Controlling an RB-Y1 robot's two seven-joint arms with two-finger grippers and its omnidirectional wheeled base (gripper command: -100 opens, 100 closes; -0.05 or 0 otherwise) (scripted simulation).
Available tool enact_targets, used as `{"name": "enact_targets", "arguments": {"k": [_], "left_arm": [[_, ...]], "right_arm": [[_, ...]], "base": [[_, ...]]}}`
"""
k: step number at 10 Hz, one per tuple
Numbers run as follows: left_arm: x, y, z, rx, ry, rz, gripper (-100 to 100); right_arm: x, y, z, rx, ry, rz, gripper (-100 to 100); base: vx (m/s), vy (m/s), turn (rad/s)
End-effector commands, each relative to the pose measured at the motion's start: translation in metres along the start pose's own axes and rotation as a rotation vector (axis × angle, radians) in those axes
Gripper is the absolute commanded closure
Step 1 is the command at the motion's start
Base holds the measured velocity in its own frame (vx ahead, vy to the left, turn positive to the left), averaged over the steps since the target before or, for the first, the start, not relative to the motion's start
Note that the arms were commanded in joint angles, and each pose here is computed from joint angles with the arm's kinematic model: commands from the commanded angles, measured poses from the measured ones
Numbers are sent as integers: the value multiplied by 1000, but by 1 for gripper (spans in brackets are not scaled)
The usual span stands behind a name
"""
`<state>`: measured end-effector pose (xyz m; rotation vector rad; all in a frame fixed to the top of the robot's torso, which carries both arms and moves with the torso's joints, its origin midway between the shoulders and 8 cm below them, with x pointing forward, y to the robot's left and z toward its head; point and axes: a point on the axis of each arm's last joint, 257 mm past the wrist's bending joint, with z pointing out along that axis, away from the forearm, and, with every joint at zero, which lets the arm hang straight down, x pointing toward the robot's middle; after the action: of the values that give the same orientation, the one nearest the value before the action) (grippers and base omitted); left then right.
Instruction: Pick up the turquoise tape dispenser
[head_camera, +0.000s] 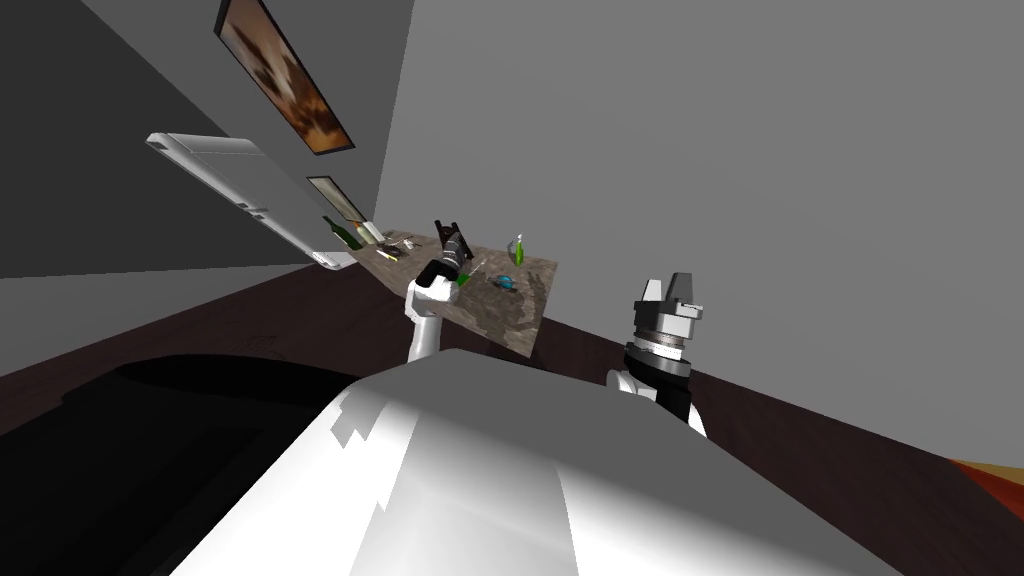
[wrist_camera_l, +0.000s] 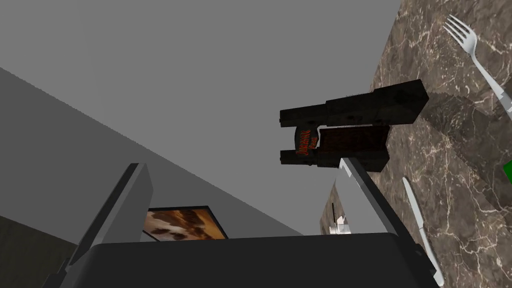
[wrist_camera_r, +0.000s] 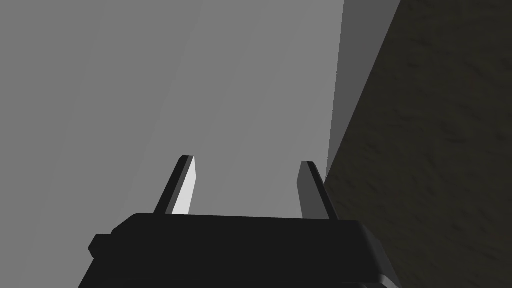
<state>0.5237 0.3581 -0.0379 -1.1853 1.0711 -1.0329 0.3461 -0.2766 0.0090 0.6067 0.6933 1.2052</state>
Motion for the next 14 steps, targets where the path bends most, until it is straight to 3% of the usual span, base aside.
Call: {"name": "enact_targets", "arguments": {"k": [1, 9, 14], "left_arm": [[-1, 9, 3, -43, -4, -9, -100], [-6, 48, 15, -234, -19, -62, -100], [-6, 74, 13, -348, -23, -78, -100]], "right_arm": [[0, 0, 0, 0, 0, 0, 0], [0, 0, 0, 0, 0, 0, 0], [0, 0, 0, 0, 0, 0, 0]], "base": [[3, 27, -63], [3, 19, -60], [5, 17, -56]]}}
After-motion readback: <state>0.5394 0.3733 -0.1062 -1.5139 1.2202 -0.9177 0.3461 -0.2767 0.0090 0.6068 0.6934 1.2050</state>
